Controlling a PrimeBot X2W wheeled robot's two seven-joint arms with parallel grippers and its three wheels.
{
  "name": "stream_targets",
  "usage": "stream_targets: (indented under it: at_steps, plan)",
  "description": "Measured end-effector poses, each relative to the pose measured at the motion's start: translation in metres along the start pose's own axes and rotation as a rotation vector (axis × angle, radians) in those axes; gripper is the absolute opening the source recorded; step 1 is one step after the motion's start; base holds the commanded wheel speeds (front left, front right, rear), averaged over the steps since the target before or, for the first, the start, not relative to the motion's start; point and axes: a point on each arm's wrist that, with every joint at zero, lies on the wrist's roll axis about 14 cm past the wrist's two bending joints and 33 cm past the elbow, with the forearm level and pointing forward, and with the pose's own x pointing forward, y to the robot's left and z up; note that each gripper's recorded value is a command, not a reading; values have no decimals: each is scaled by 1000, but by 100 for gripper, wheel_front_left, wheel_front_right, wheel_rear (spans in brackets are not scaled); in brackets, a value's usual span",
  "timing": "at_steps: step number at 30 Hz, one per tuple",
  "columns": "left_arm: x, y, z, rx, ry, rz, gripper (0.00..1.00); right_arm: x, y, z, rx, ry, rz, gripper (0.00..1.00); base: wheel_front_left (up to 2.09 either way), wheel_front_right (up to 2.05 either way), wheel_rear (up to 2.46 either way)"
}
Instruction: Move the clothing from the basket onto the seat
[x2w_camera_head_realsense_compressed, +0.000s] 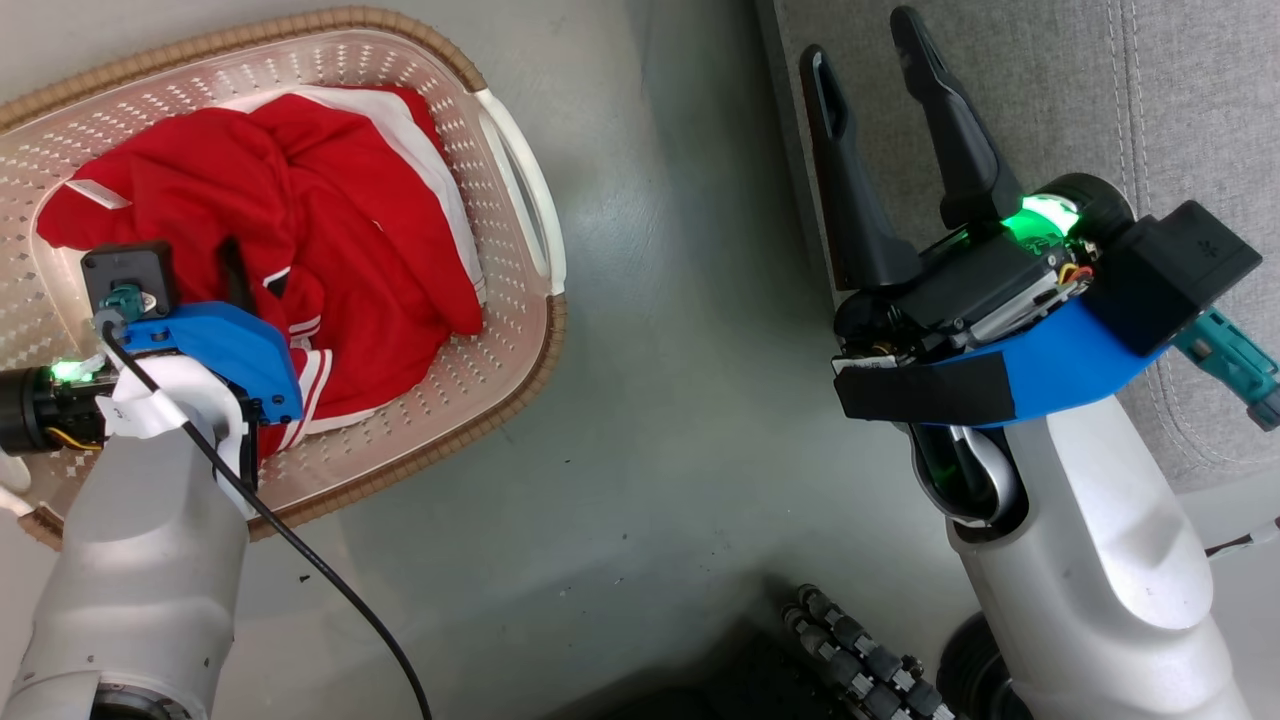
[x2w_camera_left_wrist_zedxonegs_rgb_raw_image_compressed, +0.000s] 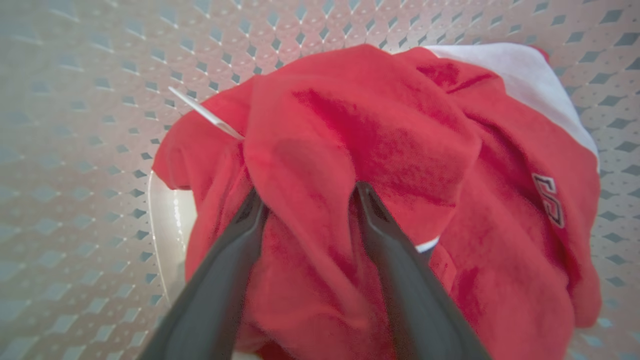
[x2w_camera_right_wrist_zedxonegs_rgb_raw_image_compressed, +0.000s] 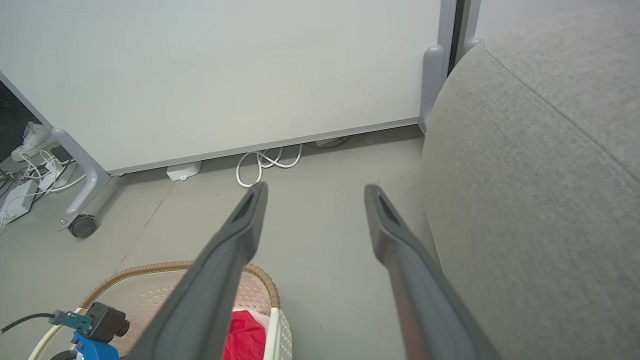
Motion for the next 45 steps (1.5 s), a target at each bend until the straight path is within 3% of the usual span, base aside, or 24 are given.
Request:
stream_targets:
  at_steps: [1, 23, 33, 45]
  plan:
    - [0, -1, 0, 2, 1, -3, 0, 0, 0, 0, 3, 0, 0, 100, 0, 0, 0]
    - [-20, -19, 21, -3, -33, -60, 0, -3, 5, 20, -14, -31, 8, 100, 0, 0, 0]
    - [-77, -51, 70, 47, -157, -135, 0, -28, 18, 45, -85, -42, 19, 100, 0, 0, 0]
    - [-178, -79, 143, 148, -406, -204, 0, -77, 40, 72, -111, -57, 33, 100, 0, 0, 0]
